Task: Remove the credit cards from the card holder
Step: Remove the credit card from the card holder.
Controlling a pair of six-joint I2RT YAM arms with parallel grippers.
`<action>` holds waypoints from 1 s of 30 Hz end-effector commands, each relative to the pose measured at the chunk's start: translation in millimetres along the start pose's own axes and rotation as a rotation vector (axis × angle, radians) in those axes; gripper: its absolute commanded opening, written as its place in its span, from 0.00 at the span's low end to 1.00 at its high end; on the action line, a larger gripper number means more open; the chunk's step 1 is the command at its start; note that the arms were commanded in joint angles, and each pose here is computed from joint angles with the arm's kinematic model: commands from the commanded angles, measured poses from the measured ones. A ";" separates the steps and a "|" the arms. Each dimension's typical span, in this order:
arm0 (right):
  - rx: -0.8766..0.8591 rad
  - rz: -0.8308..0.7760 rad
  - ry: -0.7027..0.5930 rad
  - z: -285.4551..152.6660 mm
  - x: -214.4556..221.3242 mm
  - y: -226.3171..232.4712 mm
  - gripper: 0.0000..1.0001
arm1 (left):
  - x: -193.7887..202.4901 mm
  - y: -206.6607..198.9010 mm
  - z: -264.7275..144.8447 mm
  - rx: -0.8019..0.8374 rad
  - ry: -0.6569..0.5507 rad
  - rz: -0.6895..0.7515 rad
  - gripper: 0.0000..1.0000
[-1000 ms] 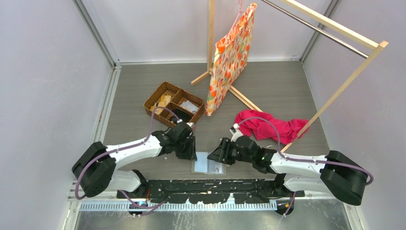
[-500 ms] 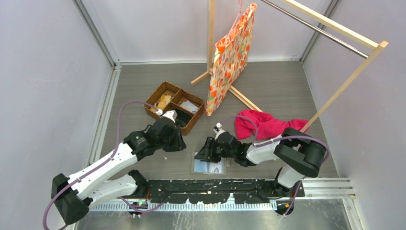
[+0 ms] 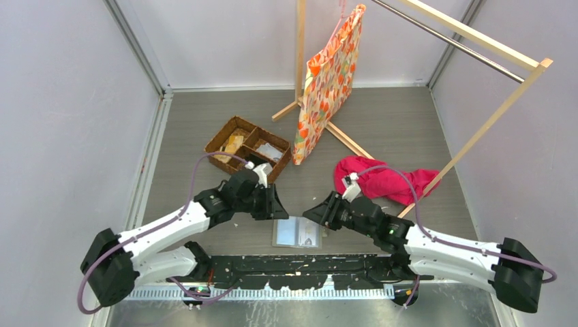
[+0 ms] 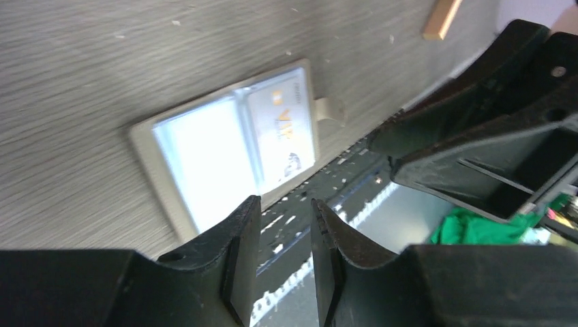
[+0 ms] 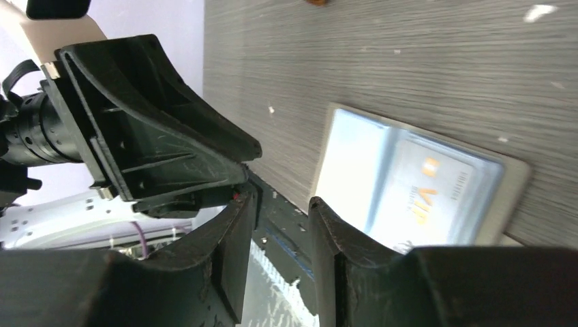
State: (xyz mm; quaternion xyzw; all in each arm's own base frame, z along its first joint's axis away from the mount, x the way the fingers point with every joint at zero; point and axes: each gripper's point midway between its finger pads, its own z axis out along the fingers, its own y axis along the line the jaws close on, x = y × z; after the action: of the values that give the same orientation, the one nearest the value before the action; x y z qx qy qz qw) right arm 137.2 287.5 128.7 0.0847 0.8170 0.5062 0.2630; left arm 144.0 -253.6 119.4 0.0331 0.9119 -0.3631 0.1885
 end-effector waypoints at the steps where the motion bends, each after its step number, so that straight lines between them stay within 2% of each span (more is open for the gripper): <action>1: 0.174 0.003 -0.026 -13.6 3.6 -50.6 0.39 | -0.1 -46.9 14.5 0.252 0.040 0.001 0.35; 5: 0.166 0.015 -0.009 -14.1 7.9 -51.3 0.34 | 10.6 -34.6 37.7 0.243 0.083 -0.054 0.34; 13: 0.257 -0.001 0.039 -6.0 20.7 -78.4 0.33 | 32.8 -13.2 70.9 0.245 0.155 -0.122 0.34; 22: 0.271 -0.006 0.046 0.2 24.2 -86.6 0.33 | 37.7 10.3 74.1 0.139 0.150 -0.093 0.34; 30: 0.272 -0.007 0.059 5.2 27.4 -88.1 0.33 | 44.9 19.2 79.8 0.116 0.179 -0.090 0.33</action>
State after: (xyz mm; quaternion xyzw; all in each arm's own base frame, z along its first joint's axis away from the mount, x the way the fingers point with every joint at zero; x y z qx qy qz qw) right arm 124.0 254.8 35.6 0.1039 0.8935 0.3796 0.2164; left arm 129.1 -294.4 38.7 0.0213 0.9040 -0.4194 0.0795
